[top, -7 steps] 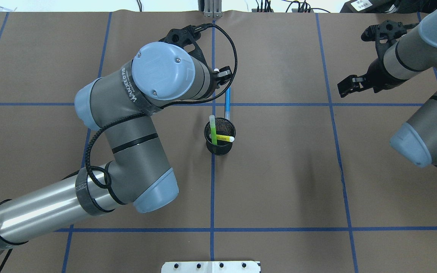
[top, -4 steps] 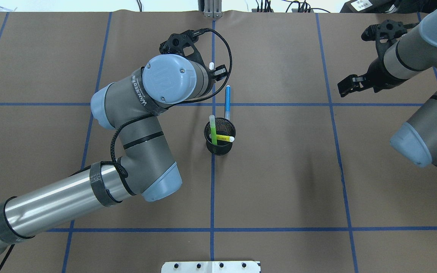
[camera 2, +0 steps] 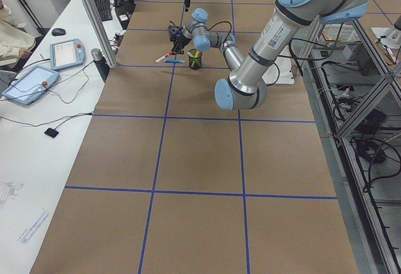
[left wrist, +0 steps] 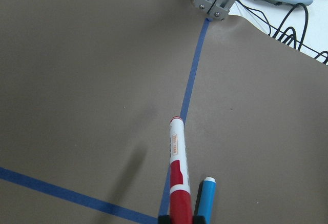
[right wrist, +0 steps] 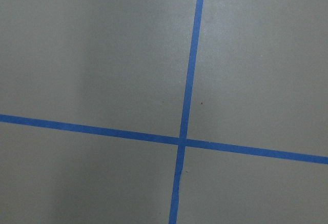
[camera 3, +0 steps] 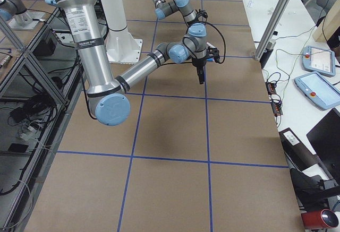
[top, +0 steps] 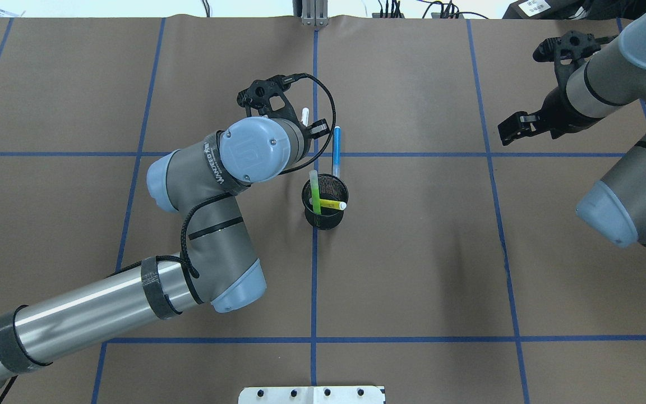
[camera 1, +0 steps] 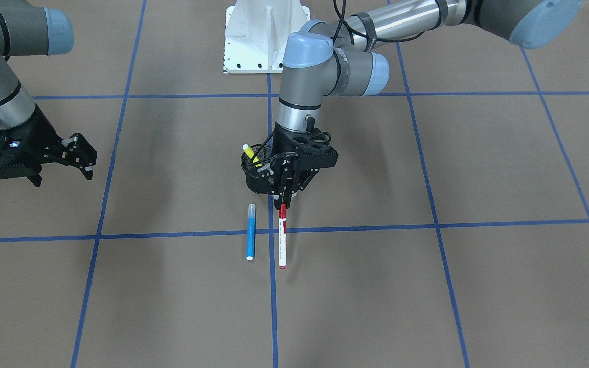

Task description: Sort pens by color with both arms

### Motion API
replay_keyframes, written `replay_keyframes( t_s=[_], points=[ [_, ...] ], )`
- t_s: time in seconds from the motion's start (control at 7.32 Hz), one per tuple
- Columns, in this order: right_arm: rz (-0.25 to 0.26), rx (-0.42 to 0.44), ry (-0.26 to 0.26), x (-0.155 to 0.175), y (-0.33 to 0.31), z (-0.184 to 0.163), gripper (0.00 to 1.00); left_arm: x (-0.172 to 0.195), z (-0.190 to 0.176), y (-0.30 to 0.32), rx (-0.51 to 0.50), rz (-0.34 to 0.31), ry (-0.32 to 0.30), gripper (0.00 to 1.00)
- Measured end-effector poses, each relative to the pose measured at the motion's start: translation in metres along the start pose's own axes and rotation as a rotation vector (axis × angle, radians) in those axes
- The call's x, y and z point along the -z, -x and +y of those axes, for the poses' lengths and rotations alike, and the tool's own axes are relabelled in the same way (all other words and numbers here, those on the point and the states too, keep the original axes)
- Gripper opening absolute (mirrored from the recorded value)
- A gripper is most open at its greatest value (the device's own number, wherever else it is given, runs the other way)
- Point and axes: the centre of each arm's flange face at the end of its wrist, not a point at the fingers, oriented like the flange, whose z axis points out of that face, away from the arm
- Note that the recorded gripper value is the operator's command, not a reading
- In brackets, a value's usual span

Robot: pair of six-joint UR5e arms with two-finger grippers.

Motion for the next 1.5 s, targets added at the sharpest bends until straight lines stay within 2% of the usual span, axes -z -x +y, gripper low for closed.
replay_keyframes(
  t_s=[0.41, 0.55, 0.68, 0.82, 1.23, 1.5],
  points=[
    [-0.004, -0.001, 0.002, 0.001, 0.0, -0.001, 1.0, -0.008, 0.035, -0.004, -0.022, -0.006, -0.019, 0.03],
    [-0.005, -0.001, 0.002, 0.001, 0.0, -0.001, 1.0, -0.009, 0.04, -0.004, -0.028, -0.007, -0.029, 0.42],
    [-0.007, -0.003, 0.003, 0.002, -0.001, -0.001, 1.0, -0.009, 0.043, -0.004, -0.034, -0.007, -0.037, 0.68],
    [-0.008, -0.006, 0.003, 0.002, -0.002, -0.002, 1.0, -0.009, 0.043, -0.005, -0.039, -0.006, -0.04, 0.77],
    [-0.01, -0.008, 0.001, 0.004, -0.003, -0.004, 1.0, 0.001, 0.039, -0.01, -0.097, 0.013, -0.042, 0.78],
    [-0.017, -0.006, 0.001, 0.005, 0.0, -0.006, 1.0, 0.022, 0.015, -0.019, -0.133, 0.036, -0.024, 0.78]
  ],
)
